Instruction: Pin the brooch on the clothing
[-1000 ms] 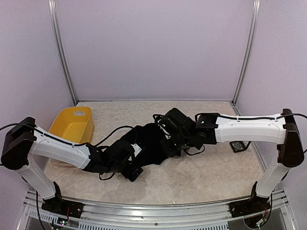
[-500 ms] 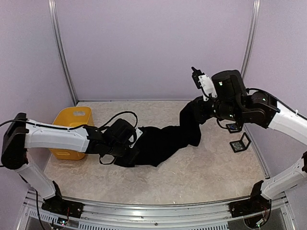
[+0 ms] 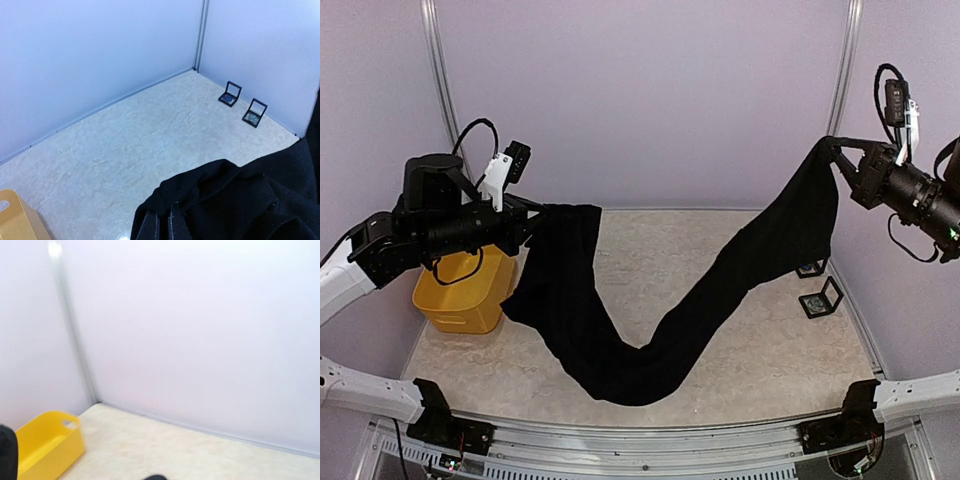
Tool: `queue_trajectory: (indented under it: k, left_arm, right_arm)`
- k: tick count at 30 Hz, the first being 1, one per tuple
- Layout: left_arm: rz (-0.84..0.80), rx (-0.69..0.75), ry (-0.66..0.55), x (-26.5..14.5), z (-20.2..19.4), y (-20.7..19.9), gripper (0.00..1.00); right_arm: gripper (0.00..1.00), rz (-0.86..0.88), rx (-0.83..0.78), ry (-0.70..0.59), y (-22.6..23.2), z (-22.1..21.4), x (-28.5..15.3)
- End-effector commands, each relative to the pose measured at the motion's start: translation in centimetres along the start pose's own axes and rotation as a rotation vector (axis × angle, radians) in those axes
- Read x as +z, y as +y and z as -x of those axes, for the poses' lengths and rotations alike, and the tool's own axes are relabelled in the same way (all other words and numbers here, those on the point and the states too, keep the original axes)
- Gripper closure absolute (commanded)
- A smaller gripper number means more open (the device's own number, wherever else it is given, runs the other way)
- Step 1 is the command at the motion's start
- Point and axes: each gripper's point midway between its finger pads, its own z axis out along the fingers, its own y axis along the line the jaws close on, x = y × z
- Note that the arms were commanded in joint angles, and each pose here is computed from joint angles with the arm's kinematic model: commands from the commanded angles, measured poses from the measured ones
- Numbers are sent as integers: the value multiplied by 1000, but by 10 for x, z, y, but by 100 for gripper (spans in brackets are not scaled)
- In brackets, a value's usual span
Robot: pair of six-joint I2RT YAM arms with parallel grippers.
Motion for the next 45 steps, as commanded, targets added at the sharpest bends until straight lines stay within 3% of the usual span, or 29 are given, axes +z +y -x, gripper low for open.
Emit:
queue_trajectory:
  k: [1,5,8,9,11,15,19,21,24,29,32,35,37,41,45]
  left_arm:
    - [4,-84,194,42,-68,39,100]
    - [138,-201,350,78,-129,103,98]
    - [279,-307,455,103,-175,157,42]
    - [320,-330,473,108,-181,170,32]
    - [357,-339,528,123,-199,180,23]
    - [368,-312,523,127,-200,167,7]
    - [351,-319,511,107,-209,134,9]
    - [348,-323,525,91,-221,116,19]
    - [296,-320,542,70,-232,80,44]
    - [191,-303,659,53,-278,30,55]
    - [203,-278,716,60,-302,29,52]
    - [243,-218,724,76,-316,39,36]
    - [284,-192,722,91,-324,50,31]
    - [261,-135,704,119,-327,45,29]
    - [344,-100,684,130,-322,59,30]
  right_arm:
    - [100,-172,-47,74,-27,-31,9]
    - [100,-277,-92,200,-43,-76,28]
    - [100,-323,-79,318,-58,-118,47]
    - [100,-320,-61,359,-63,-133,53]
    - [100,-340,-29,429,-75,-159,64]
    - [100,-416,-38,551,-96,-202,75]
    - [100,-434,-74,620,-102,-226,82]
    - [100,-428,-82,636,-102,-232,86]
    - [100,-419,-92,640,-102,-235,91]
    - [100,-392,-102,635,-99,-236,101]
    - [100,-379,-105,632,-97,-239,106]
    - [100,-377,-105,630,-97,-239,109]
    - [100,-365,-100,626,-95,-239,110]
    - [100,-360,-93,620,-94,-236,107]
    - [100,-353,-81,592,-93,-230,103]
